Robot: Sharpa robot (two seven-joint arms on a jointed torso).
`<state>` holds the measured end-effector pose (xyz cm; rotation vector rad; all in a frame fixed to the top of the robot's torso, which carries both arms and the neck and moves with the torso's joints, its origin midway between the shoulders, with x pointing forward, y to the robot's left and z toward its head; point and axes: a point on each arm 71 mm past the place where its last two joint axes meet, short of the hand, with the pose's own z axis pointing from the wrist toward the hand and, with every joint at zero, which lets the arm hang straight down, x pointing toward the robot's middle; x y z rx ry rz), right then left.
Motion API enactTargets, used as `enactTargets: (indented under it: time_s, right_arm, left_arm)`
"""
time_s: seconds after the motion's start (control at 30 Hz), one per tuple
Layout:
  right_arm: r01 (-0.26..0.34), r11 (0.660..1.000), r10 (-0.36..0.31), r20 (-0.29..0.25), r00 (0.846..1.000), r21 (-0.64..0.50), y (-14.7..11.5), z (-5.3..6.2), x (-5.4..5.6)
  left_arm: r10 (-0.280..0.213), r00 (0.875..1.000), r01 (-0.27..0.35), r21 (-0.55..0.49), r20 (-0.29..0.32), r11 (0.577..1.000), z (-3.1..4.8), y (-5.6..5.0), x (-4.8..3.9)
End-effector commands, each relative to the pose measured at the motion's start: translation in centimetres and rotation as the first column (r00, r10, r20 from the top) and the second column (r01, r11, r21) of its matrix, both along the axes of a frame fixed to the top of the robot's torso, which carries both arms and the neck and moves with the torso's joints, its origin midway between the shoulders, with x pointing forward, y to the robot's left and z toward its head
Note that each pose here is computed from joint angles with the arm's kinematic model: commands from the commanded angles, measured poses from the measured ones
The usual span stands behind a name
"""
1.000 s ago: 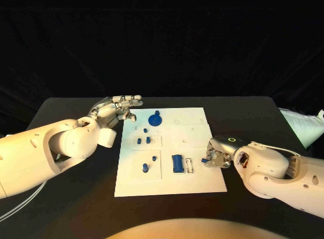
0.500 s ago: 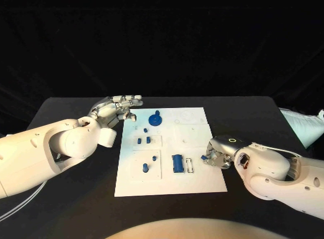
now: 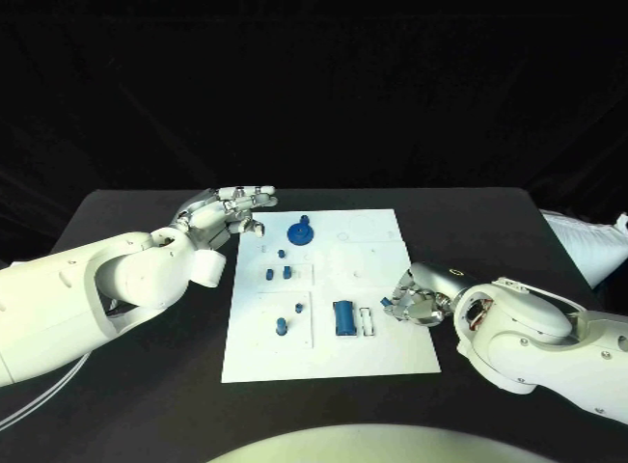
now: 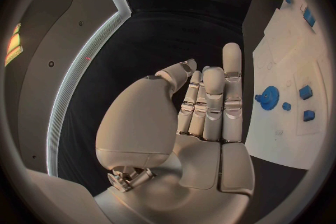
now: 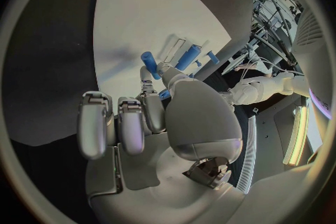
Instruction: Assemble the parts on the task board
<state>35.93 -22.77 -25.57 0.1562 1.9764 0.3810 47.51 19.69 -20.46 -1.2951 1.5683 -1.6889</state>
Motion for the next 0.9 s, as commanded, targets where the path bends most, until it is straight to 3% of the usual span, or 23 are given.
enactTargets:
  time_s: [0.03, 0.43, 0.9]
  right_arm:
    - [0.063, 0.995, -0.060, -0.049, 0.997, 0.072, 0.1, -0.2, -0.1]
    - [0.060, 0.994, -0.048, -0.120, 0.992, 0.094, 1.4, -1.1, -0.1]
    - [0.047, 0.995, -0.035, -0.136, 0.990, 0.085, 2.2, -1.8, 0.1]
  left_arm:
    - [-0.021, 1.000, 0.021, -0.013, 0.009, 1.000, 0.16, -0.3, -0.12]
    - [-0.023, 1.000, 0.023, -0.013, 0.008, 1.000, 0.19, -0.4, -0.18]
    - [-0.024, 1.000, 0.024, -0.014, 0.008, 1.000, 0.20, -0.4, -0.22]
